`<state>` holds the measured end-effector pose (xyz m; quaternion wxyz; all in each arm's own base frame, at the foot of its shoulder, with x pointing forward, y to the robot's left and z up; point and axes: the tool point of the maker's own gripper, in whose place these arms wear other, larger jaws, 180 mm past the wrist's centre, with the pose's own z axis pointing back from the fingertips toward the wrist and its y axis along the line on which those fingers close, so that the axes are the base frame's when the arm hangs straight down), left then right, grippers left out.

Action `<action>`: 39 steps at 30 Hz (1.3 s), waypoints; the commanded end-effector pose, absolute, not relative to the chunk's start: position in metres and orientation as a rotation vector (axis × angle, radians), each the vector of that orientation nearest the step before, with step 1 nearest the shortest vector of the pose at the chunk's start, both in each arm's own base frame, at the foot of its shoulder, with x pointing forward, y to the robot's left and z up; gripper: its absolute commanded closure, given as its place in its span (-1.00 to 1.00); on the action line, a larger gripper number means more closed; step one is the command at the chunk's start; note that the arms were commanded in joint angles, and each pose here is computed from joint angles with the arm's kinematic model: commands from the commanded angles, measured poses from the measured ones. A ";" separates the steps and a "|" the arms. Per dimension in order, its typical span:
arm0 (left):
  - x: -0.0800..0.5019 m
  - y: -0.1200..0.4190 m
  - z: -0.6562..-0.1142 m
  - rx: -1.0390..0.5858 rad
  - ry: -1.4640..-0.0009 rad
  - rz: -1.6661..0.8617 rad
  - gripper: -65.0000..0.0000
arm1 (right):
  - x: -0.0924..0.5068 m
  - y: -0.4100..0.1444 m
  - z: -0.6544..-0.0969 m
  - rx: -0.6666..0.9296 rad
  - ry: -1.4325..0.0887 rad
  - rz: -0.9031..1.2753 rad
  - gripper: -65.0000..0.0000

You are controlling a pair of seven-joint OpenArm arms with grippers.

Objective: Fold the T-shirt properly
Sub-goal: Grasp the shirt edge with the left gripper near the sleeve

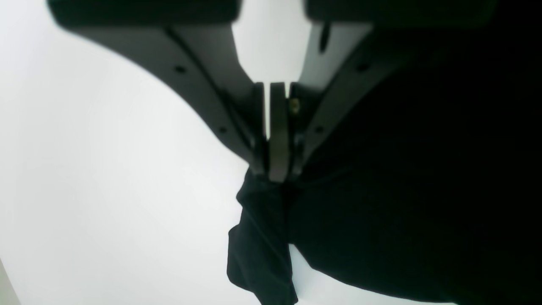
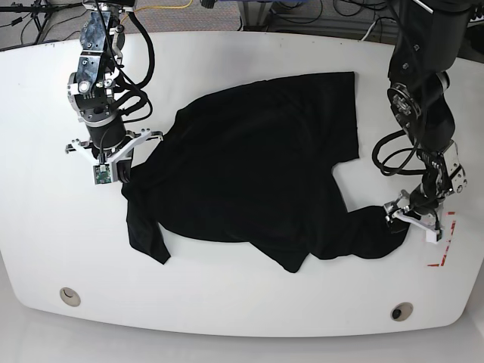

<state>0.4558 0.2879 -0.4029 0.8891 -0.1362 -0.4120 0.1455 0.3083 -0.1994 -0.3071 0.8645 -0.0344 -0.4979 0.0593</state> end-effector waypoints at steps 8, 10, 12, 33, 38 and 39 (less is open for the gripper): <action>0.476 0.281 -0.382 -0.302 -0.884 0.285 -0.47 | 0.315 -0.200 -0.292 -0.080 -1.102 0.138 1.00; 0.476 0.284 -0.383 -0.293 -0.882 0.297 -0.47 | 0.315 -0.200 -0.292 -0.080 -1.102 0.138 1.00; 0.475 0.287 -0.384 -0.279 -0.878 0.319 -0.47 | 0.315 -0.200 -0.292 -0.080 -1.102 0.138 1.00; 0.480 0.317 -0.376 -0.182 -0.972 0.450 0.95 | 0.315 -0.198 -0.292 -0.076 -1.103 0.141 1.00; 0.480 0.317 -0.376 -0.184 -0.971 0.447 1.00 | 0.315 -0.198 -0.292 -0.076 -1.103 0.141 1.00; 0.481 0.316 -0.376 -0.185 -0.972 0.446 1.00 | 0.315 -0.198 -0.292 -0.076 -1.103 0.141 1.00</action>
